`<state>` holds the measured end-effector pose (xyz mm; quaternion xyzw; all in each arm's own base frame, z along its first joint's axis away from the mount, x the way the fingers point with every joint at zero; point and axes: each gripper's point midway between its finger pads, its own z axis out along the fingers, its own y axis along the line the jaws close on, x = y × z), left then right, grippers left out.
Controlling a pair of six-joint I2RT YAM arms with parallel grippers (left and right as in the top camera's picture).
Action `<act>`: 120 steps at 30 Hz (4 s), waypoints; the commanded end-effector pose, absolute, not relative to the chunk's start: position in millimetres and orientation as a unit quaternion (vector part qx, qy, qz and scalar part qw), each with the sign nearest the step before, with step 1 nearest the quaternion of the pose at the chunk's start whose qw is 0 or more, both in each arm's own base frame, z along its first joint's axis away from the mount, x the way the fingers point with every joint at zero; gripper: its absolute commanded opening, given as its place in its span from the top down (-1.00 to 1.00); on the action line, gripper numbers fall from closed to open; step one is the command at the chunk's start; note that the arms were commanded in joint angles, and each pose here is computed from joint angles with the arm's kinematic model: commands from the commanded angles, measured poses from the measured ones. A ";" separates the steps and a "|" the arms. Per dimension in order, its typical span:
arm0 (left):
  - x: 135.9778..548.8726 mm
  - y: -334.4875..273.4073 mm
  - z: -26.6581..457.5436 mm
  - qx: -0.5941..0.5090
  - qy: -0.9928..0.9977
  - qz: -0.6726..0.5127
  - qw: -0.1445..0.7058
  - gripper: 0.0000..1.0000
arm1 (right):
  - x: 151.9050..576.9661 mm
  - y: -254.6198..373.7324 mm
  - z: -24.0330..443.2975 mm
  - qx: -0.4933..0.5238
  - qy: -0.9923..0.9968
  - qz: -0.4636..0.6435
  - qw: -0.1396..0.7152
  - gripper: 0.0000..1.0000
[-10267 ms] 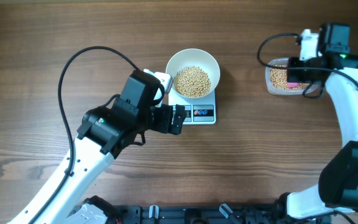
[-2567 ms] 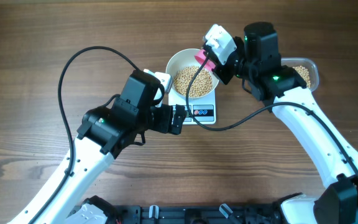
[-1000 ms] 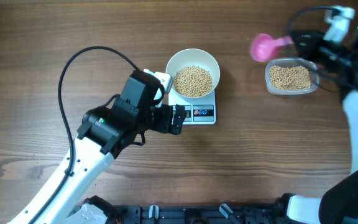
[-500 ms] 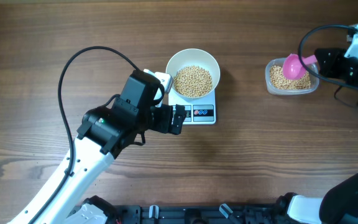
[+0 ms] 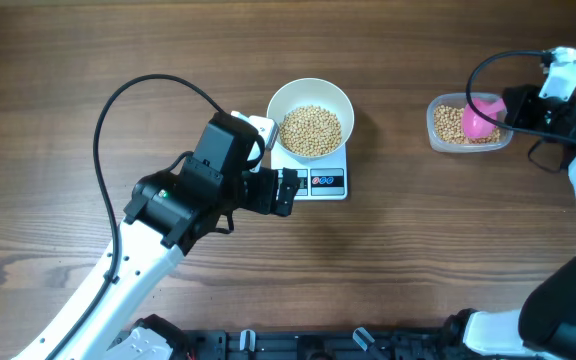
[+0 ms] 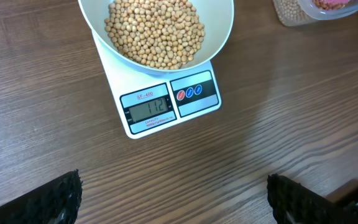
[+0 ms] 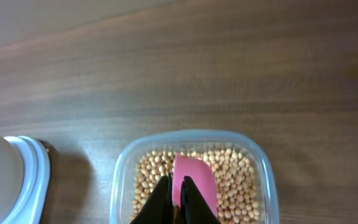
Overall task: Scoop item into bowl and weigh 150g on scale
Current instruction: 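Dig the pink scoop down into the soybeans in the tub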
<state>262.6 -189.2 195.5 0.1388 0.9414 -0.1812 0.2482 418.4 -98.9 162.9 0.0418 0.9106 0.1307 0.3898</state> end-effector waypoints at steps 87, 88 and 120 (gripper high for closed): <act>262.0 -188.7 193.9 0.149 0.941 -0.175 0.250 -1.00 | 387.0 -43.6 99.2 -0.084 0.961 0.092 0.248 0.91; 262.0 -188.7 193.9 0.149 0.941 -0.175 0.250 -1.00 | 386.2 -40.4 99.7 -0.083 0.960 0.102 0.248 0.91; 262.0 -188.7 193.9 0.149 0.941 -0.175 0.250 -1.00 | 372.7 -66.2 104.3 0.207 0.903 0.314 0.209 0.92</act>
